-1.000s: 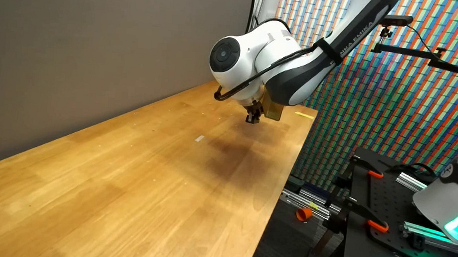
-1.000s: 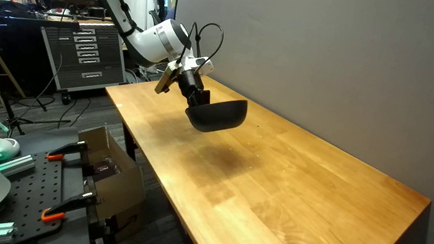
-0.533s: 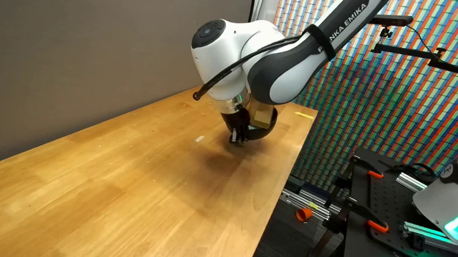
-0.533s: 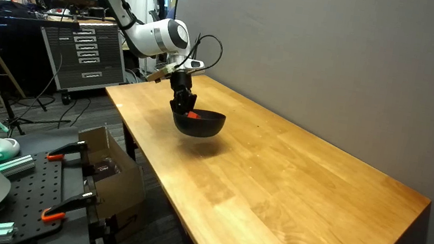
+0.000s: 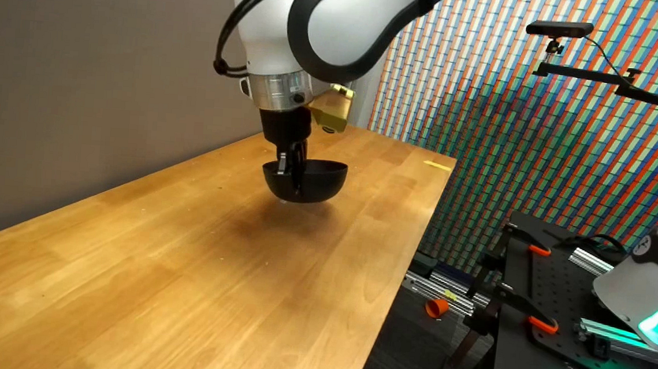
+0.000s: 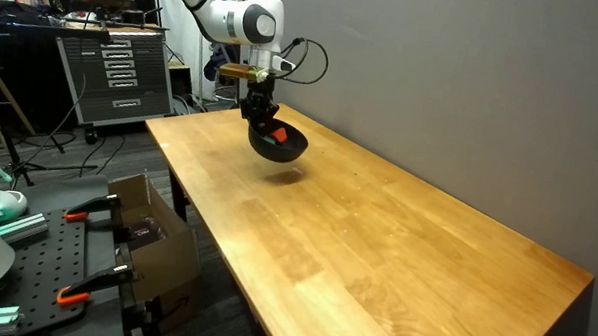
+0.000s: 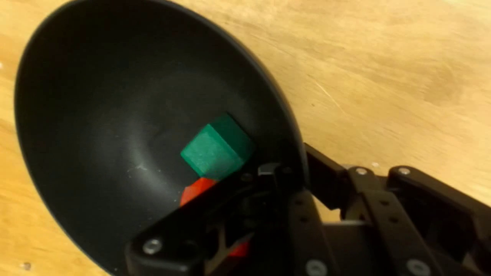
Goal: Pour the blocks from the black bowl onto the table
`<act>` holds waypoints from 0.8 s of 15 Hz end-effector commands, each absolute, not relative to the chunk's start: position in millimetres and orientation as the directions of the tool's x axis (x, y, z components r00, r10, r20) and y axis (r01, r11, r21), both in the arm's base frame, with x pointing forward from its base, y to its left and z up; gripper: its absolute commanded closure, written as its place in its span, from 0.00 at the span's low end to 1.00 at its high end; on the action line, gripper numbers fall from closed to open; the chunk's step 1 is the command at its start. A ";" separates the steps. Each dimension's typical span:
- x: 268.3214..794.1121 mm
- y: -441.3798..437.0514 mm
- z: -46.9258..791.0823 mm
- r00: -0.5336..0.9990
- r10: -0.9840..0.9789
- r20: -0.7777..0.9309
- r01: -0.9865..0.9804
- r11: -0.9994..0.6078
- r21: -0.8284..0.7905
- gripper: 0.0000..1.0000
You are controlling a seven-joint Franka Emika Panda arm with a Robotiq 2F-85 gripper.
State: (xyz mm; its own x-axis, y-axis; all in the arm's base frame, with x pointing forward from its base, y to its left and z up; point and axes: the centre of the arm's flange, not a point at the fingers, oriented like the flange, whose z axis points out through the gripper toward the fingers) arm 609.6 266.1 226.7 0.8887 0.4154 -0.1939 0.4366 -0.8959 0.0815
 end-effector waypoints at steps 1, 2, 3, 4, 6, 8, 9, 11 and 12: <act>639.2 280.7 244.7 0.861 0.489 -0.142 0.478 -0.872 -0.105 0.97; 642.1 283.3 247.5 0.854 0.504 -0.127 0.486 -0.861 -0.153 0.97; 645.5 284.9 250.9 0.847 0.519 -0.112 0.492 -0.847 -0.200 0.97; 648.8 285.0 256.2 0.841 0.532 -0.097 0.497 -0.832 -0.247 0.97; 655.5 272.5 262.8 0.832 0.552 -0.059 0.503 -0.795 -0.338 0.97; 659.8 257.3 267.0 0.824 0.566 -0.015 0.509 -0.751 -0.420 0.97; 659.8 253.6 264.1 0.820 0.572 0.009 0.512 -0.726 -0.459 0.97; 660.2 253.5 255.1 0.812 0.581 0.050 0.514 -0.673 -0.532 0.97; 658.5 253.1 250.6 0.809 0.583 0.070 0.513 -0.644 -0.567 0.97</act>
State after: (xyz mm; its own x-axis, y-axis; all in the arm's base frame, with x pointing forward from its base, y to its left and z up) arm 653.9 250.8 258.1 0.8273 0.5615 0.0173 0.5069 -0.7329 -0.4539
